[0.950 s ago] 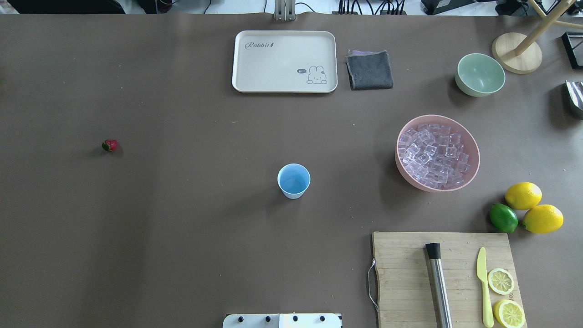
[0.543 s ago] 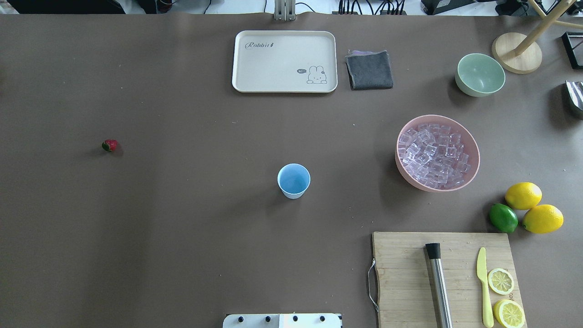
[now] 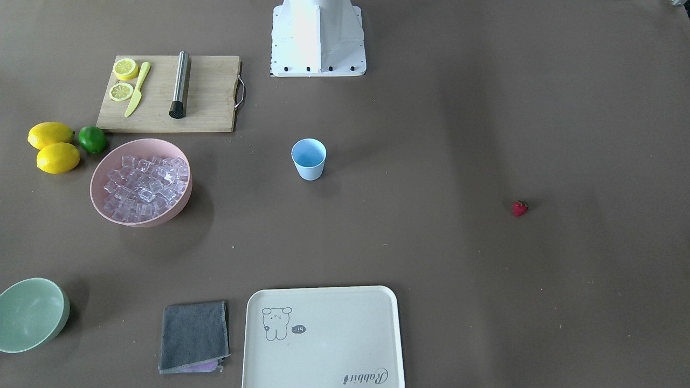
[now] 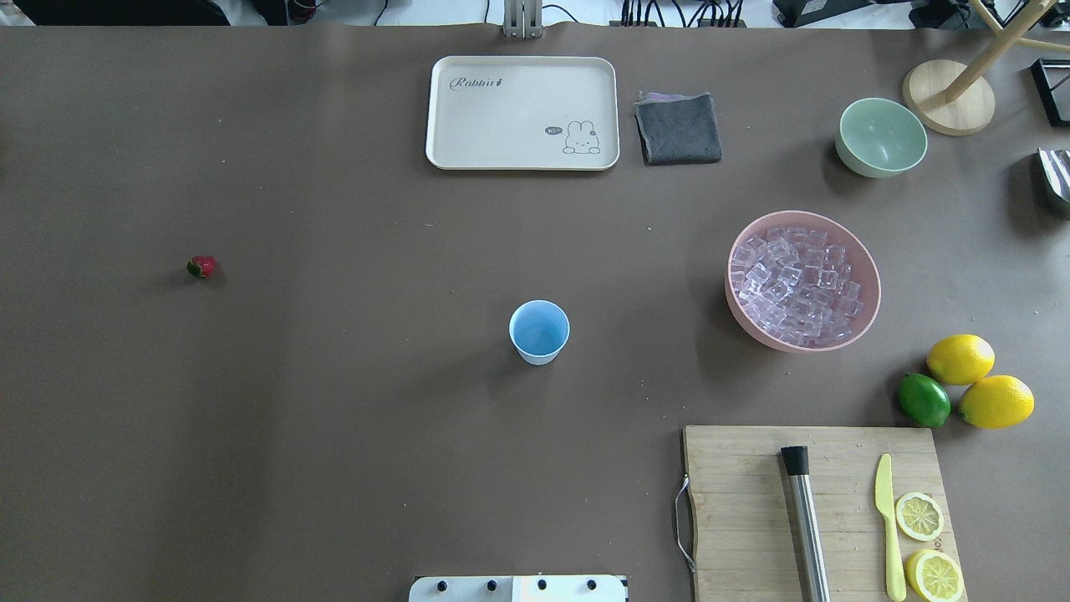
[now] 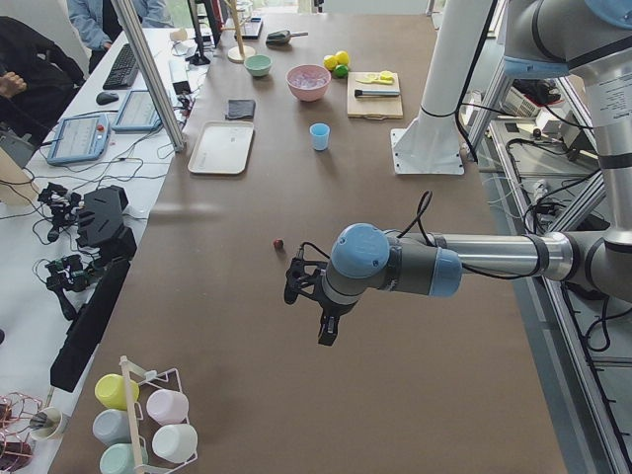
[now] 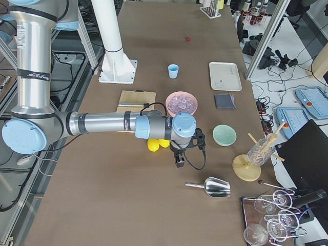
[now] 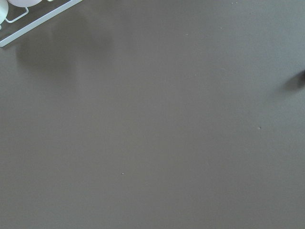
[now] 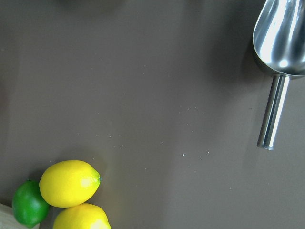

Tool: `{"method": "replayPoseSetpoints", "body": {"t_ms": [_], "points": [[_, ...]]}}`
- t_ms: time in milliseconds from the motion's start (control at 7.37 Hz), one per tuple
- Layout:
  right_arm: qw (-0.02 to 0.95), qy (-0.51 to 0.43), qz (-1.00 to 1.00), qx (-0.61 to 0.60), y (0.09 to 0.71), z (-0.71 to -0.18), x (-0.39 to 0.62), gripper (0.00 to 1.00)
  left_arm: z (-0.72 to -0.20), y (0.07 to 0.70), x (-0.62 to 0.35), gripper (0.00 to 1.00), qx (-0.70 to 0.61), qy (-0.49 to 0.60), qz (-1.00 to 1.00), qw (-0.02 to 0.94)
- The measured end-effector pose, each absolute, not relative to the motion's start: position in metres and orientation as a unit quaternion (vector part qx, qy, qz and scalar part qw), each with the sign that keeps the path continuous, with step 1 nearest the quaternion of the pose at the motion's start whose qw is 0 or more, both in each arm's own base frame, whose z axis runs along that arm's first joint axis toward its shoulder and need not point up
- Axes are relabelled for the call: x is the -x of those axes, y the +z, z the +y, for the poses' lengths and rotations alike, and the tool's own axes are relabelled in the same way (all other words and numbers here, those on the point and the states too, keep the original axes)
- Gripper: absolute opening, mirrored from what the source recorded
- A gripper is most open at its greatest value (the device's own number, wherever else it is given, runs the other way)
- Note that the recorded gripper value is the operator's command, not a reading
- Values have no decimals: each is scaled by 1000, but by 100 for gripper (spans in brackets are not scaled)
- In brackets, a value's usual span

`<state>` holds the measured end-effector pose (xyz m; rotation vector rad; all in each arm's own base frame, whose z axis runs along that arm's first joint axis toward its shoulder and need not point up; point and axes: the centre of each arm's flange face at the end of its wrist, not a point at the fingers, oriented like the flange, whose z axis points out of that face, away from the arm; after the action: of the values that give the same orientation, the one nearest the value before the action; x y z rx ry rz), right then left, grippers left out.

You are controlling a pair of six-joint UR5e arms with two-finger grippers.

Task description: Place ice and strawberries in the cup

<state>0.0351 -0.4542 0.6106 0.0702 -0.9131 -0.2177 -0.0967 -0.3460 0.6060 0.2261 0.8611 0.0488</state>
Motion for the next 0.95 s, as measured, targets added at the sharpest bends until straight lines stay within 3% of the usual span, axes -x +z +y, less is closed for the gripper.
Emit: {"method": "replayPoseSetpoints", "body": {"t_ms": [950], "points": [[886, -45, -461, 17, 500, -468, 66, 97, -347, 611, 96, 98, -111, 26, 416, 902]]}}
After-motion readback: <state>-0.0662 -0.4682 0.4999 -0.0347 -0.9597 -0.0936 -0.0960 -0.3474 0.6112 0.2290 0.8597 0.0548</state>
